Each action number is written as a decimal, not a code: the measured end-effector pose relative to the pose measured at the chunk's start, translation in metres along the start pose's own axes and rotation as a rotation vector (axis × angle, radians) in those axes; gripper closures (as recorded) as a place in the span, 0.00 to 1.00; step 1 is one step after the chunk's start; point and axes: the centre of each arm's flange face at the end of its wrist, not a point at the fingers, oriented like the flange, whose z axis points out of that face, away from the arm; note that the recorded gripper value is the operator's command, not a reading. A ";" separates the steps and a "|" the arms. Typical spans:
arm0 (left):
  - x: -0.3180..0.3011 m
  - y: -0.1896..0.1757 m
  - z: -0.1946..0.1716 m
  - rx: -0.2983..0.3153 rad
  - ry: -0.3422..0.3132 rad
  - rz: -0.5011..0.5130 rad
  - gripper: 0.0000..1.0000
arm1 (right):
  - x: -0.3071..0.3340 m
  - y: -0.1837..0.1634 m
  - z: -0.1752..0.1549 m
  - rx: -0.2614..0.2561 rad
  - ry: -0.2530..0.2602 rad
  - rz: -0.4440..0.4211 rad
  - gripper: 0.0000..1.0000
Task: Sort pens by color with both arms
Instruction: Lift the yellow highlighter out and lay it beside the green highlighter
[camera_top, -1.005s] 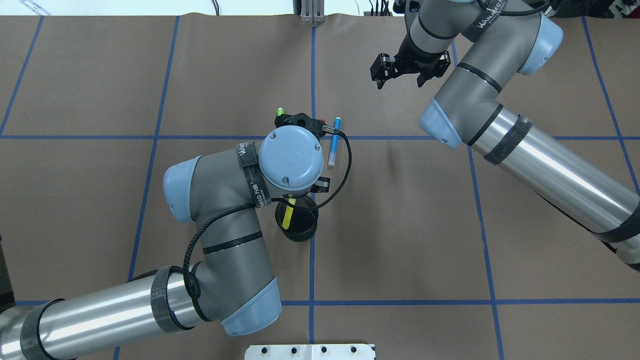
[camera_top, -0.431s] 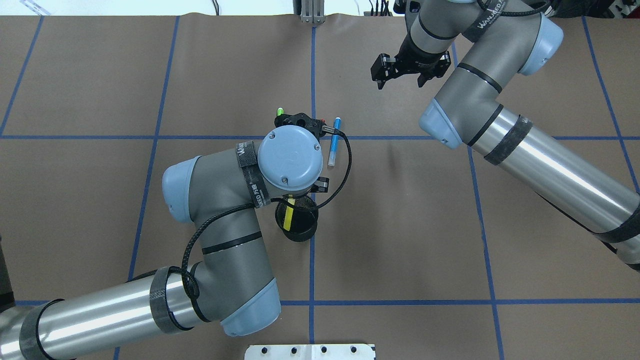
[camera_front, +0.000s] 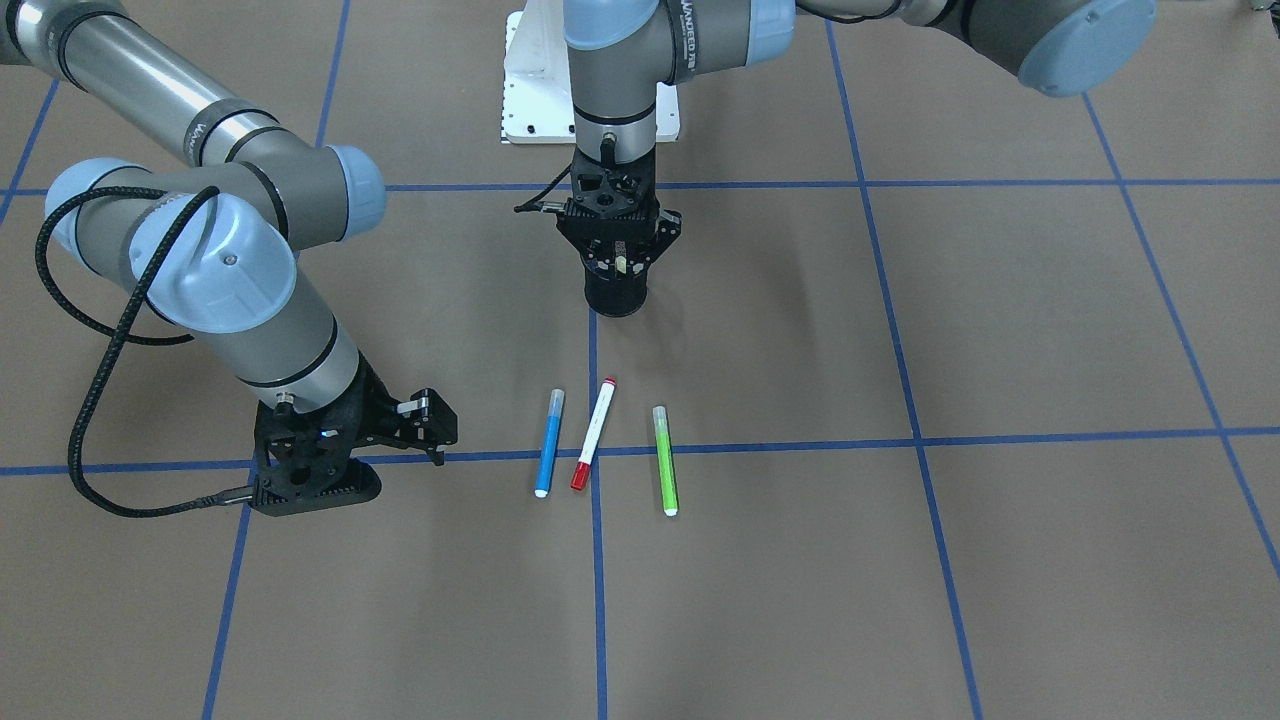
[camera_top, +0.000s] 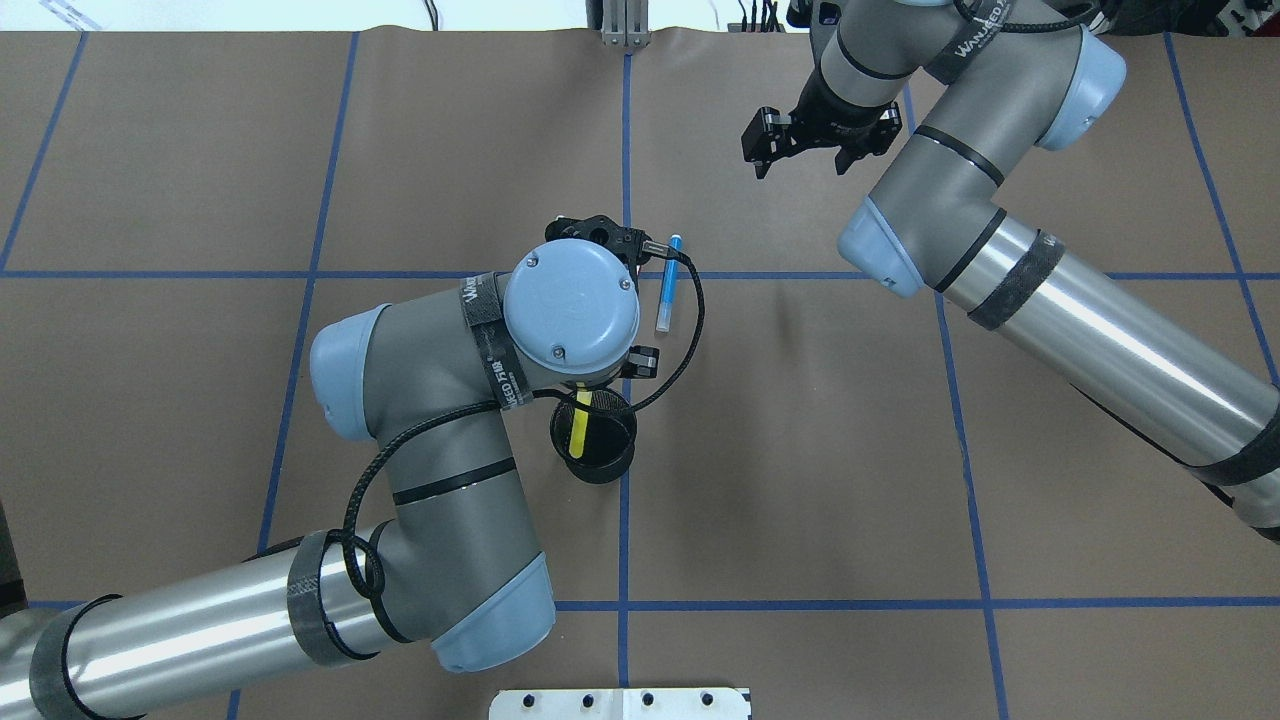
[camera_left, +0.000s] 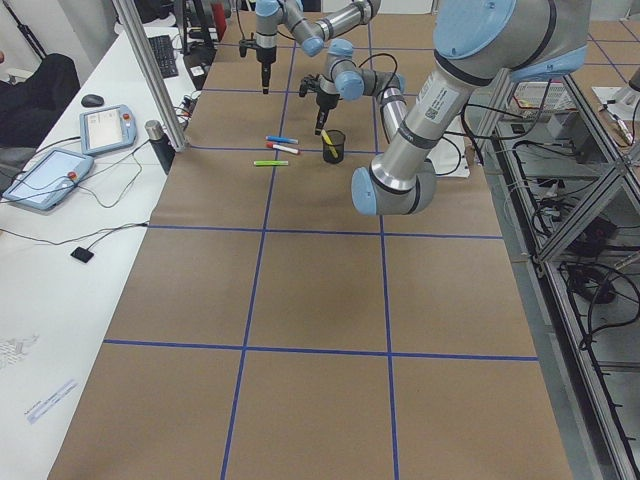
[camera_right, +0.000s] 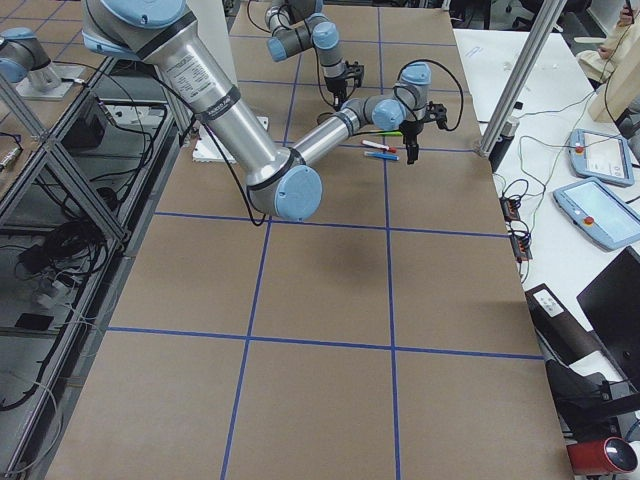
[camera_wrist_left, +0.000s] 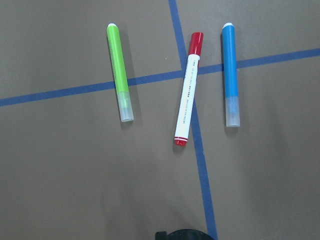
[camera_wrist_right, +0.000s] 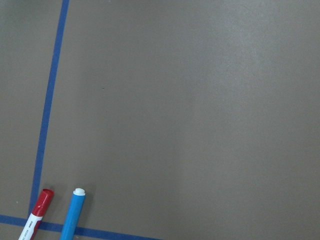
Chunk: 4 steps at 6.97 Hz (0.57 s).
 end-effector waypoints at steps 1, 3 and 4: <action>-0.003 -0.004 -0.007 0.008 0.007 -0.002 1.00 | 0.000 0.000 0.000 0.000 0.000 -0.001 0.00; -0.017 -0.023 -0.031 0.036 0.026 -0.018 1.00 | -0.001 0.001 0.000 -0.001 -0.001 -0.001 0.00; -0.026 -0.037 -0.044 0.031 0.045 -0.036 1.00 | -0.002 0.001 0.000 0.000 -0.001 -0.002 0.00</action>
